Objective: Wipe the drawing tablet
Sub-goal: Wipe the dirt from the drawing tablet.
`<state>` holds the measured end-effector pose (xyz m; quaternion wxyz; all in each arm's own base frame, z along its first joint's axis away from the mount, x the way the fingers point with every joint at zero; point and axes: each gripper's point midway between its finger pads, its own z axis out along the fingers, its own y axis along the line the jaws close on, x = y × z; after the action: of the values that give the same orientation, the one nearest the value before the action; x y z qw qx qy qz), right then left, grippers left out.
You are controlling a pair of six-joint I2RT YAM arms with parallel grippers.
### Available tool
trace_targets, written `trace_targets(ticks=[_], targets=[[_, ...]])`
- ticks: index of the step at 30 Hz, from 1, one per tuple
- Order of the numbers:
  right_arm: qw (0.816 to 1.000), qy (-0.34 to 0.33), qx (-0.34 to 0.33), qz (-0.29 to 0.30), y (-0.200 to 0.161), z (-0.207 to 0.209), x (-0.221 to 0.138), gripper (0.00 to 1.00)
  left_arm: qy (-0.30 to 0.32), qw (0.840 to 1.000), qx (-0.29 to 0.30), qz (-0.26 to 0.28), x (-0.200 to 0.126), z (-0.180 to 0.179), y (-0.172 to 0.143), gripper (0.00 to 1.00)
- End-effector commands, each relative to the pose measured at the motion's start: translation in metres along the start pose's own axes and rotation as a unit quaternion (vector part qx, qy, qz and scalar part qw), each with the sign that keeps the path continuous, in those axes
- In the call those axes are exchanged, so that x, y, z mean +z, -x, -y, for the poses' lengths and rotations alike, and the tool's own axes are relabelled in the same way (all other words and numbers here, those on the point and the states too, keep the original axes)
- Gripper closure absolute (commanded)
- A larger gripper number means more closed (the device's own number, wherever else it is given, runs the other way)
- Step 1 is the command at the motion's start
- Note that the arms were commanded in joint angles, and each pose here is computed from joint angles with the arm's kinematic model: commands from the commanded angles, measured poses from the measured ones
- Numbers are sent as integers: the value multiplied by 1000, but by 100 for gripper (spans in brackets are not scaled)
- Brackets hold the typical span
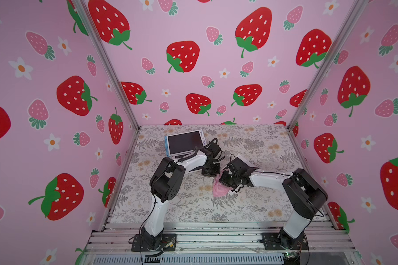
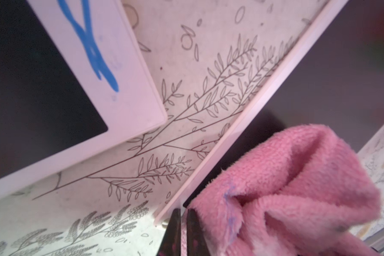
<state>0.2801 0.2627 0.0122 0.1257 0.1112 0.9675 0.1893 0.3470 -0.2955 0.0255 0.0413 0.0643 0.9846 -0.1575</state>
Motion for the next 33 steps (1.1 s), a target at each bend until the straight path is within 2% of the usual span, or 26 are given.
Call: trace_targets(ticks=[1, 7, 16, 21, 29, 33], targets=[[994, -84, 3, -69, -42, 51, 5, 100, 62, 998, 0, -5, -3, -30, -9, 92], [994, -86, 7, -71, -46, 55, 6, 100, 47, 999, 6, 20, -20, -22, -1, 88], [994, -87, 9, -72, -44, 53, 9, 100, 16, 999, 45, -8, -8, 4, -12, 85], [994, -87, 11, -72, -45, 54, 8, 100, 33, 998, 43, -24, 4, -5, -21, 85], [994, -86, 9, -73, -45, 53, 8, 100, 99, 993, 55, -23, 6, -29, -19, 90], [993, -86, 8, -76, -46, 53, 9, 100, 98, 993, 60, -39, 14, -29, -20, 88]])
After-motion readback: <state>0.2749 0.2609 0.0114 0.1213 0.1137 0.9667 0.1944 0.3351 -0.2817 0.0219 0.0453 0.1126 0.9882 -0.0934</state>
